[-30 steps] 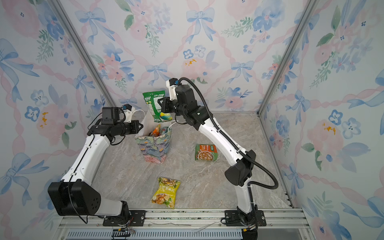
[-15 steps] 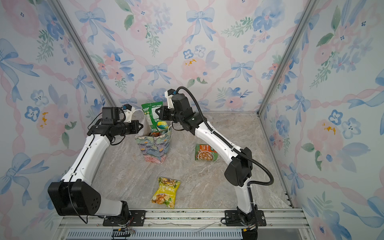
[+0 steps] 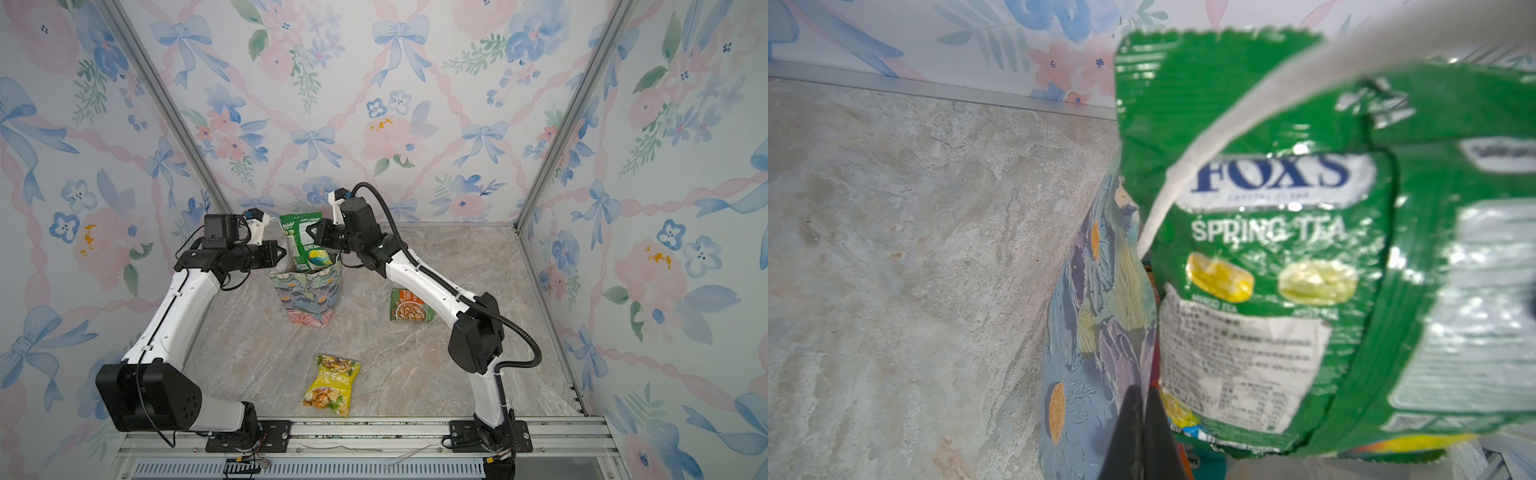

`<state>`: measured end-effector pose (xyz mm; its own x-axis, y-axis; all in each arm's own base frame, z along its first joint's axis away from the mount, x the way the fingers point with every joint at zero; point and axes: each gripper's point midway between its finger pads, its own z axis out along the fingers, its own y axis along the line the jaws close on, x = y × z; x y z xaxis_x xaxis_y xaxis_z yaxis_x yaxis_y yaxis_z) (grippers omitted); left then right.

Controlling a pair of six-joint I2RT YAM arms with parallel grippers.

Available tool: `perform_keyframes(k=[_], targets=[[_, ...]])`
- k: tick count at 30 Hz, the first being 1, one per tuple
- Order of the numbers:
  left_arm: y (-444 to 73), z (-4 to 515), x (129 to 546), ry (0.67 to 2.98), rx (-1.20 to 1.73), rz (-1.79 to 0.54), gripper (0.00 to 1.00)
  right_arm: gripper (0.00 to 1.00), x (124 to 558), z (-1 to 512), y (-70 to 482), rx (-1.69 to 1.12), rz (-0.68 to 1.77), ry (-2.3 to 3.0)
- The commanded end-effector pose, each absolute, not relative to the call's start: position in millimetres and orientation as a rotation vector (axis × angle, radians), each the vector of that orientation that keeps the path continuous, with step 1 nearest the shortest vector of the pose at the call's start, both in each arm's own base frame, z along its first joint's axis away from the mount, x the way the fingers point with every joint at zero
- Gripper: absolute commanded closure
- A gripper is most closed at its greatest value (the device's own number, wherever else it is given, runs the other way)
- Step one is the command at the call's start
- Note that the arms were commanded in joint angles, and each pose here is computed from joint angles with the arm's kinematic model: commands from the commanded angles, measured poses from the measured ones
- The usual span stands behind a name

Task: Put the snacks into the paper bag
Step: 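Lower the green packet into the bag opening beside the left gripper, then open the right gripper and push the green packet down into the bag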

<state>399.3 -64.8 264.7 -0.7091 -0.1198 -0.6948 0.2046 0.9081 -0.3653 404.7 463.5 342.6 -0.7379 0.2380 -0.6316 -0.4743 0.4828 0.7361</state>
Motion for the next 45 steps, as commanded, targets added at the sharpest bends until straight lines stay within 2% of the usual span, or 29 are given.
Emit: perform_keyframes(k=[1, 2, 6, 9, 13, 23, 34, 45], targets=[[-65.3, 262.1, 396.4, 2.299, 0.055, -0.558, 1.0, 0.97, 388.0, 391.7, 458.9, -0.226, 1.352, 1.906], [-65.9, 261.9, 396.4, 2.3, 0.057, -0.561, 1.0, 0.9, 388.4, 390.6, 457.1, -0.231, 1.332, 1.911], [-65.7, 262.2, 396.6, 2.298, 0.055, -0.561, 1.0, 0.38, 393.3, 391.4, 440.9, -0.229, 1.188, 1.916], [-66.1, 261.2, 397.0, 2.301, 0.056, -0.562, 1.0, 0.25, 398.9, 397.7, 425.6, -0.238, 1.068, 1.903], [-65.3, 259.9, 397.7, 2.304, 0.051, -0.561, 1.0, 0.16, 406.1, 407.4, 404.9, -0.249, 0.934, 1.872], [-65.4, 258.6, 398.6, 2.308, 0.051, -0.559, 1.0, 0.16, 410.8, 412.3, 387.7, -0.37, 0.727, 1.887], [-65.2, 257.1, 399.1, 2.312, 0.049, -0.56, 1.0, 0.19, 433.2, 357.3, 407.0, -0.505, 0.66, 2.079], [-65.7, 253.7, 400.4, 2.32, 0.049, -0.563, 1.0, 0.21, 427.9, 314.6, 421.3, -0.582, 0.67, 2.192]])
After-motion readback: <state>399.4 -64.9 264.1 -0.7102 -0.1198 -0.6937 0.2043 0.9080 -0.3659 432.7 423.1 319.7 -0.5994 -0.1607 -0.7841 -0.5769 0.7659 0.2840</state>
